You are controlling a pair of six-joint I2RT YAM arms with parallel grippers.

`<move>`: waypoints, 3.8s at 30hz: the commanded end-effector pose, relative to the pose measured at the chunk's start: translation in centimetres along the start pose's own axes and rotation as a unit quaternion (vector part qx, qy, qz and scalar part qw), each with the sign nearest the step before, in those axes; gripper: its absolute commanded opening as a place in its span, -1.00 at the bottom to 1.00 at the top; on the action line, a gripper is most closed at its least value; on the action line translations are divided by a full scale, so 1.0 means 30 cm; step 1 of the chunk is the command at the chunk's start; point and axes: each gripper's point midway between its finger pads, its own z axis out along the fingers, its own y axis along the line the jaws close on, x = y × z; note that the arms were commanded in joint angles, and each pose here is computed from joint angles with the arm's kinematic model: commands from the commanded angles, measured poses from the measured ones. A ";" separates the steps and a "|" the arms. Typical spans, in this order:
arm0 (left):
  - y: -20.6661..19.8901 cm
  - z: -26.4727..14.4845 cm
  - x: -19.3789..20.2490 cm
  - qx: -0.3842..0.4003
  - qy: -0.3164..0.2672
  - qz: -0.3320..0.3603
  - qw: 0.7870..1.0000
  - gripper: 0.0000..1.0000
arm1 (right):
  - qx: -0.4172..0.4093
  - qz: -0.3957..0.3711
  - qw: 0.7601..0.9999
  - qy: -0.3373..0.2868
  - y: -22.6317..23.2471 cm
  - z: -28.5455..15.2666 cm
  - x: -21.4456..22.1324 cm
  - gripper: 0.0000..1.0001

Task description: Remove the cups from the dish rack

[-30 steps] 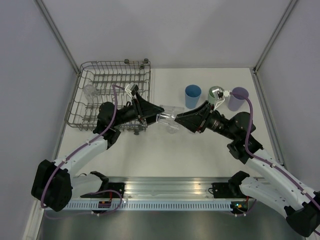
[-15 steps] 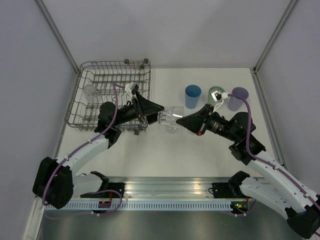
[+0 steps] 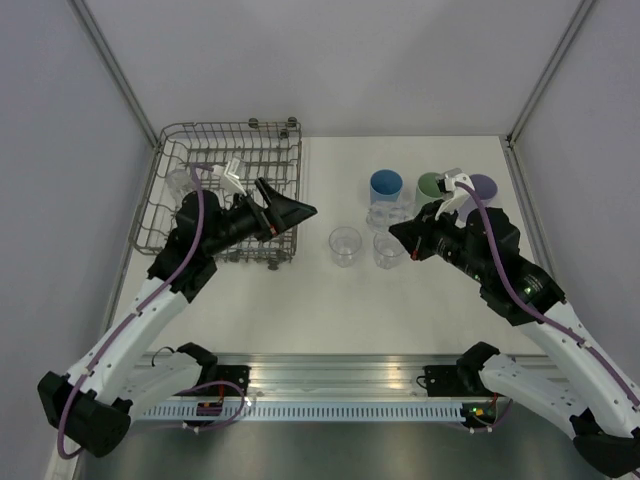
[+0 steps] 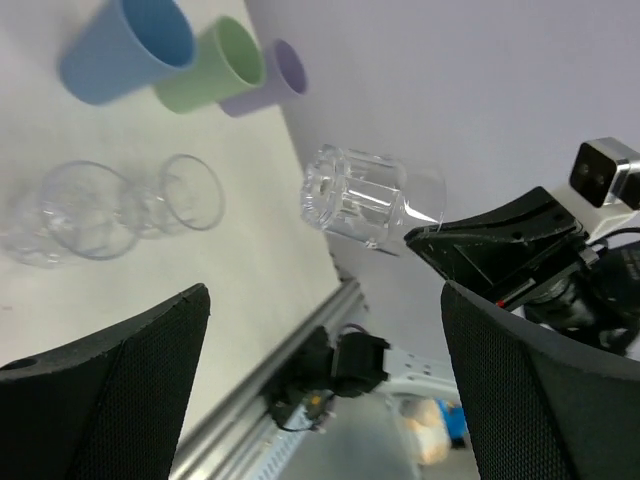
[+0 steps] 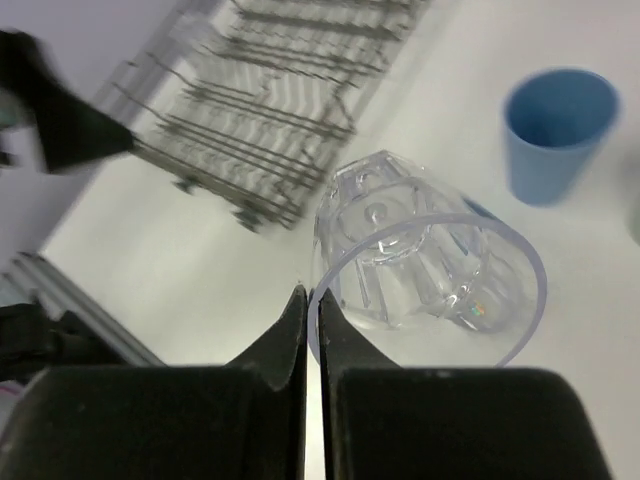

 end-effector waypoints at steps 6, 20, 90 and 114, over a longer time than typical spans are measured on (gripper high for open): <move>0.073 -0.211 -0.068 -0.153 -0.043 0.163 0.974 0.99 | 0.291 -0.109 0.942 0.130 -0.363 -0.077 0.093 -0.99; 0.169 -0.437 -0.080 -0.261 -0.063 0.272 0.924 0.99 | 0.326 -0.101 0.890 0.301 -0.546 0.046 0.306 -0.99; 0.399 -0.496 -0.138 -0.419 -0.136 0.209 0.873 0.99 | 0.281 -0.074 0.925 0.244 -0.533 0.079 0.167 -0.05; 0.793 -0.413 -0.692 -0.618 -0.281 0.032 0.734 0.99 | -0.066 -0.009 0.997 0.028 -0.079 0.051 0.070 0.96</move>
